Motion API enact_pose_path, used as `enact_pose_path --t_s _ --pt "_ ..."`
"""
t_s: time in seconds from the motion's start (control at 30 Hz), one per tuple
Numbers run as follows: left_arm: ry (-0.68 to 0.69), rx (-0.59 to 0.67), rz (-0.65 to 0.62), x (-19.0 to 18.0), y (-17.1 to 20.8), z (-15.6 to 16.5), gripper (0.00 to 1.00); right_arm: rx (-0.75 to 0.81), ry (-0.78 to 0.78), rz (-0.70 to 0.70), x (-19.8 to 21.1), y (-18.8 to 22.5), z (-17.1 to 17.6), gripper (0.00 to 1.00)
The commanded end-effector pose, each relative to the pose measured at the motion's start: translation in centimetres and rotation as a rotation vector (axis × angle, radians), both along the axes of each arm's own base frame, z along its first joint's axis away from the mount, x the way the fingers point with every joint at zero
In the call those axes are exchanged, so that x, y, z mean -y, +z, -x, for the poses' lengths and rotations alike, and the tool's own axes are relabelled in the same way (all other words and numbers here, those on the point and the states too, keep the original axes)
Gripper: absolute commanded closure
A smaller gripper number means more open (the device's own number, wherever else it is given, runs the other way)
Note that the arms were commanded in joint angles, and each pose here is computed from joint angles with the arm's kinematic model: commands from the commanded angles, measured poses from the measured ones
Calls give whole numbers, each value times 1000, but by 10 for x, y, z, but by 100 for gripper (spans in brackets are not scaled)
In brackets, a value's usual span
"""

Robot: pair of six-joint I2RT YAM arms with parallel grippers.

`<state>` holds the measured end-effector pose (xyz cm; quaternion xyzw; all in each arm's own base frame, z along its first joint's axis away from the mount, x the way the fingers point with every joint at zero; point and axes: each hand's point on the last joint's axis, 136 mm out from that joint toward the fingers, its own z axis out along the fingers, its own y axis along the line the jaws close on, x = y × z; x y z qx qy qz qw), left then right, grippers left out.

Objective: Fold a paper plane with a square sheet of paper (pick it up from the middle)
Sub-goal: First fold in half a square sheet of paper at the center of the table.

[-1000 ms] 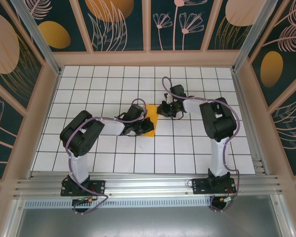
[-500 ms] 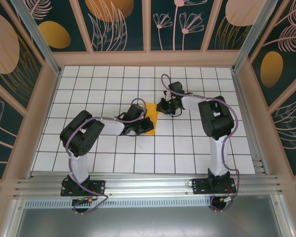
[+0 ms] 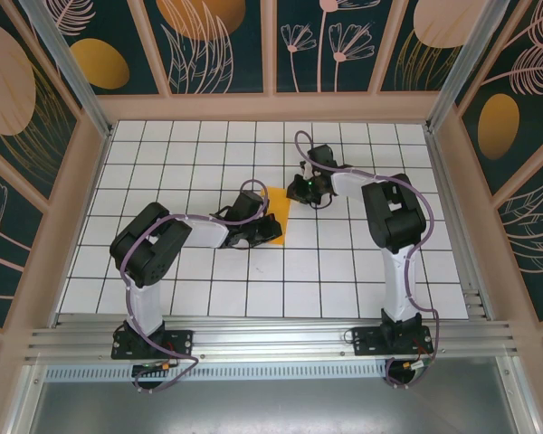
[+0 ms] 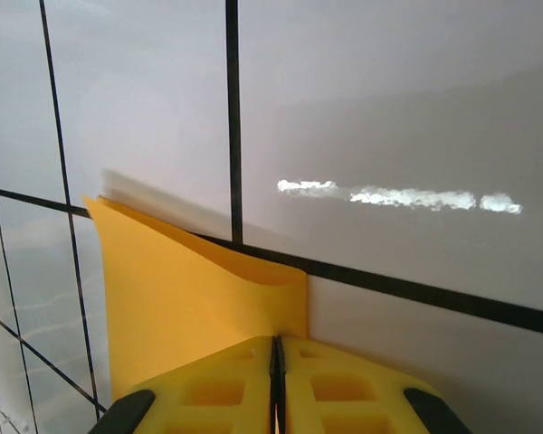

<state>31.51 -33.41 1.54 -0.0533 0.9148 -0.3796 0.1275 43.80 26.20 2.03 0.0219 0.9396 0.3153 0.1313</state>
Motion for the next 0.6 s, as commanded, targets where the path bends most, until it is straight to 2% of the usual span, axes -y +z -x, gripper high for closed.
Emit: enact_pose_path --t_s 0.0,0.33,0.43,0.57 --pt "-33 -146 -115 -22 -42 37 95 100 -109 88 33 -7 -44 89" --pt "-33 -139 -116 -21 -41 36 95 115 -132 96 36 -3 -64 89" --pt "-30 -119 -111 -20 -34 32 95 136 -128 80 34 15 -62 88" --pt "-36 -37 -67 -9 -2 17 91 187 -137 54 38 52 -43 88"
